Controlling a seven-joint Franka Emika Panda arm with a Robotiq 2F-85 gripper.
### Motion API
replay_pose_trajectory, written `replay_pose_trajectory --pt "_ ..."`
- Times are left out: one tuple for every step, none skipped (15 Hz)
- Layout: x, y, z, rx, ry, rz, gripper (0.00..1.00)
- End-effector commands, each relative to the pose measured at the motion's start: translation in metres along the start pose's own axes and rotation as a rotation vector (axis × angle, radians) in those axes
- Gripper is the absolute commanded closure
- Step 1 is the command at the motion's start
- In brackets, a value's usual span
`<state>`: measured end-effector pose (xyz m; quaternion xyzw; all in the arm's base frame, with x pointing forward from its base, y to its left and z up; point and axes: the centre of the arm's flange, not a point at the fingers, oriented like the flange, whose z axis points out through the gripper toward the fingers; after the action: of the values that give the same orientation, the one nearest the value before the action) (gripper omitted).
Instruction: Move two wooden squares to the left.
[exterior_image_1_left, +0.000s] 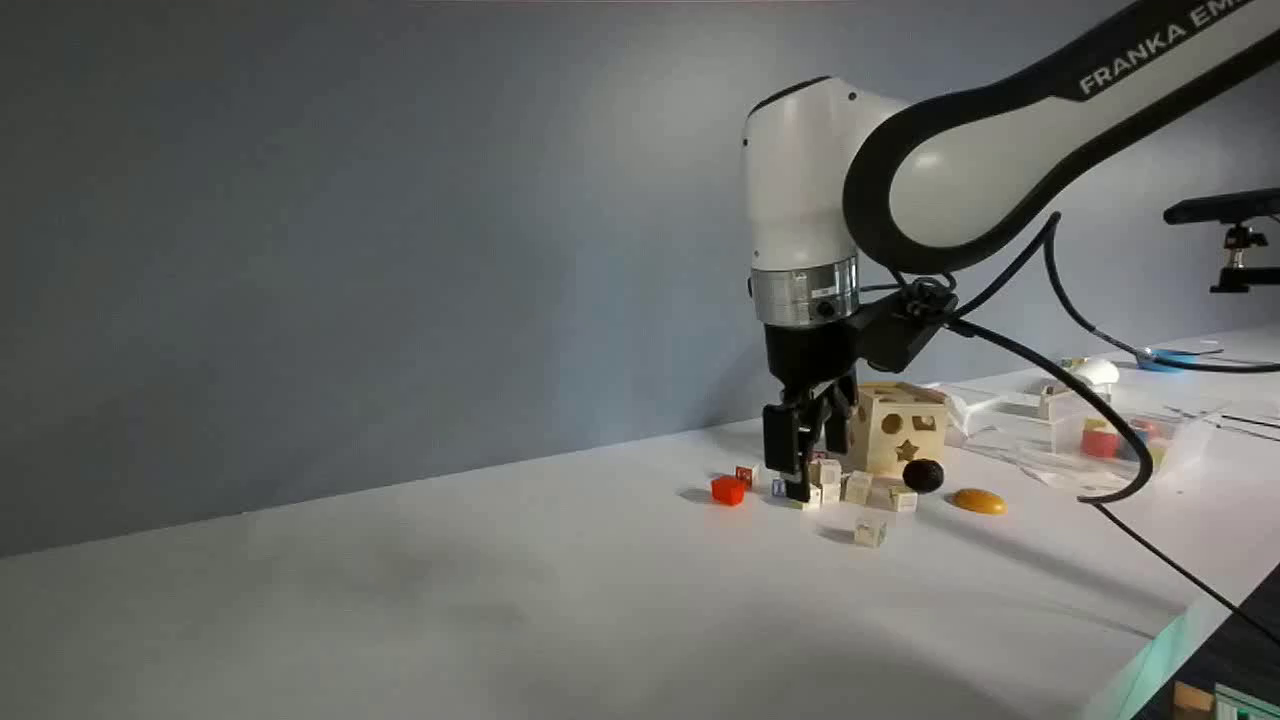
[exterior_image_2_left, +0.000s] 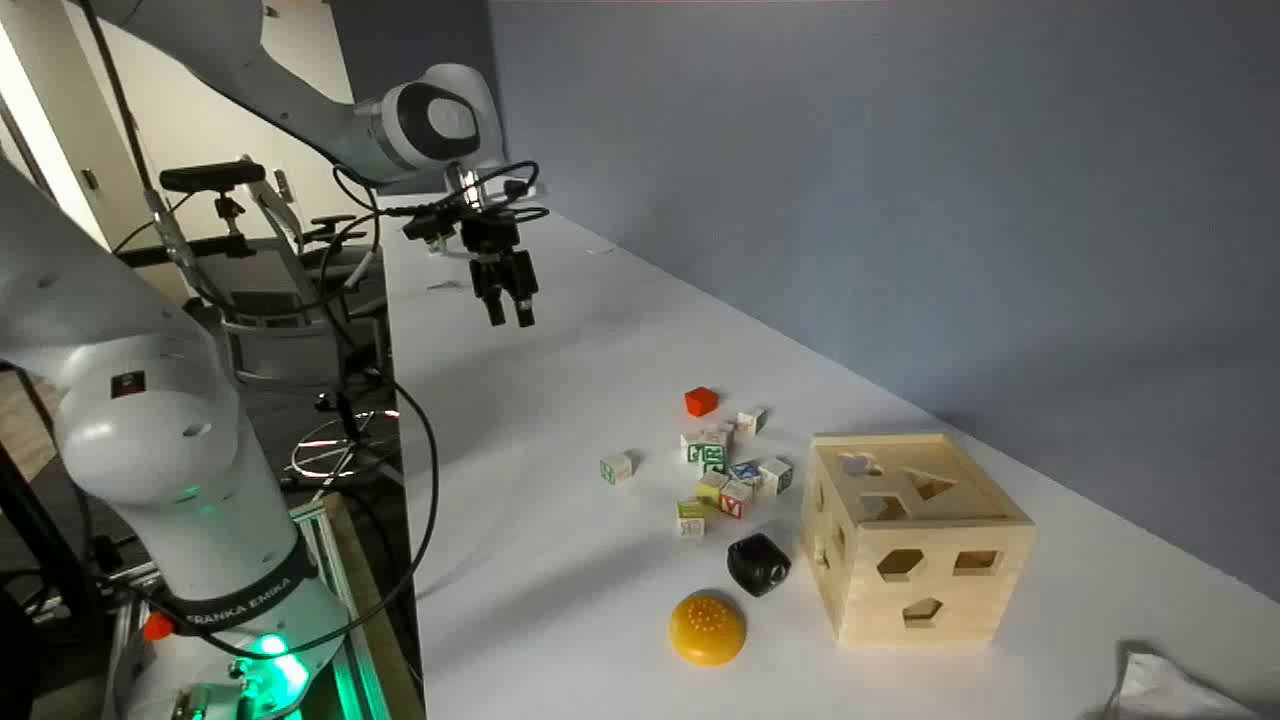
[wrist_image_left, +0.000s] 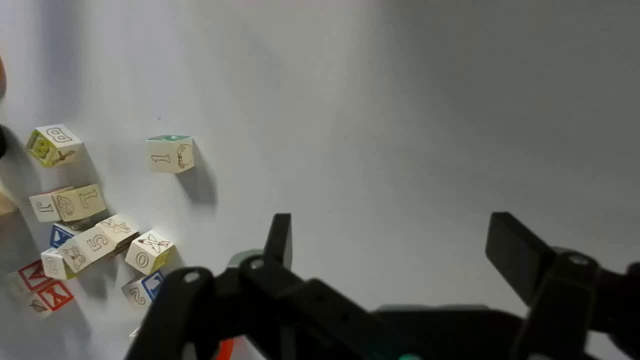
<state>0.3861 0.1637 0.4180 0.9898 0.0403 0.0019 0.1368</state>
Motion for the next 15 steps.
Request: replay_pose_trajectory --pt "0.000 0.000 0.000 0.000 0.000 0.000 0.00" --pt "0.000 0.000 0.000 0.000 0.000 0.000 0.00" --pt "0.000 0.000 0.000 0.000 0.000 0.000 0.00" --pt "0.000 0.000 0.000 0.000 0.000 0.000 0.00" --pt "0.000 0.000 0.000 0.000 0.000 0.000 0.00" --pt "0.004 0.004 0.001 -0.006 0.016 0.057 0.00" --pt "0.006 0.014 0.003 -0.033 0.045 0.137 0.00" --pt "0.004 0.023 0.002 -0.020 0.049 0.172 0.00" --pt "0.001 0.036 0.002 -0.024 0.061 0.230 0.00" --pt "-0.003 0.049 0.002 -0.022 0.070 0.287 0.00" --pt "-0.007 0.062 0.002 -0.011 0.070 0.341 0.00" --pt "-0.009 0.075 0.002 0.000 0.076 0.393 0.00" --pt "-0.012 0.086 0.003 0.019 0.073 0.445 0.00" --pt "-0.014 0.098 0.004 0.030 0.093 0.491 0.00" --pt "-0.015 0.109 0.006 0.030 0.113 0.537 0.00"
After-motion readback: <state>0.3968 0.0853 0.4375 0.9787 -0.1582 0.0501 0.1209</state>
